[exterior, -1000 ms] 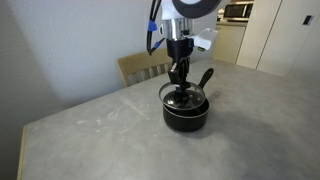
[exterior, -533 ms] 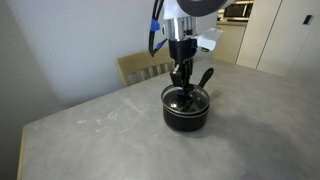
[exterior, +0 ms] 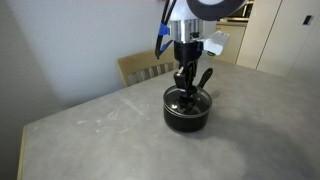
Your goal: Put the lid on the pot
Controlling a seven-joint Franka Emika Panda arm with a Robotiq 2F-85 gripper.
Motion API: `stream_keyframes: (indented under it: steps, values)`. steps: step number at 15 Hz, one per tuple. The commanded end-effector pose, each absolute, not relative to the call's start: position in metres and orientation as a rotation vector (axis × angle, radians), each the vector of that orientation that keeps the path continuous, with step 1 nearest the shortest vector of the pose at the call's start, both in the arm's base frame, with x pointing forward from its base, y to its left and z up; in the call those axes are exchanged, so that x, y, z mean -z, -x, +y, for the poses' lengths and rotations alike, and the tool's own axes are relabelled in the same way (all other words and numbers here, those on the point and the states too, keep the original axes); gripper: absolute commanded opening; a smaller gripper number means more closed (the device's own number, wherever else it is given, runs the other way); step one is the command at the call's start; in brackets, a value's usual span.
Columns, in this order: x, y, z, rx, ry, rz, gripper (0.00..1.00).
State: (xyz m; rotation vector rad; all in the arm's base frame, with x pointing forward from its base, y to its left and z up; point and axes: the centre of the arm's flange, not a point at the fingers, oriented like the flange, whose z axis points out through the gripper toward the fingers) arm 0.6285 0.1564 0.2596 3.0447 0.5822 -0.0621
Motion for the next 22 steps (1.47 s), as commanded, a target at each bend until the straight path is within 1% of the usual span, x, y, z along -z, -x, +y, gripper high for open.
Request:
stream_keyframes:
  steps: [1,9,10,11,13,14,16,17,22]
  values:
    - [-0.265,-0.614,0.149,0.031,-3.071,0.583,0.15]
    - [-0.263,-0.612,0.153,0.070,-3.089,0.594,0.15]
    - [-0.263,-0.612,0.152,0.070,-3.090,0.595,0.57]
    - [-0.262,-0.611,0.152,0.073,-3.090,0.592,0.66]
    - [-0.262,-0.612,0.152,0.074,-3.092,0.591,0.78]
    - [-0.262,-0.612,0.152,0.074,-3.093,0.590,0.86]
    - [-0.264,-0.612,0.152,0.070,-3.099,0.583,0.98]
    - [-0.266,-0.612,0.152,0.065,-3.101,0.582,1.00]
    - [-0.289,-0.609,0.153,0.071,-3.117,0.572,1.00]
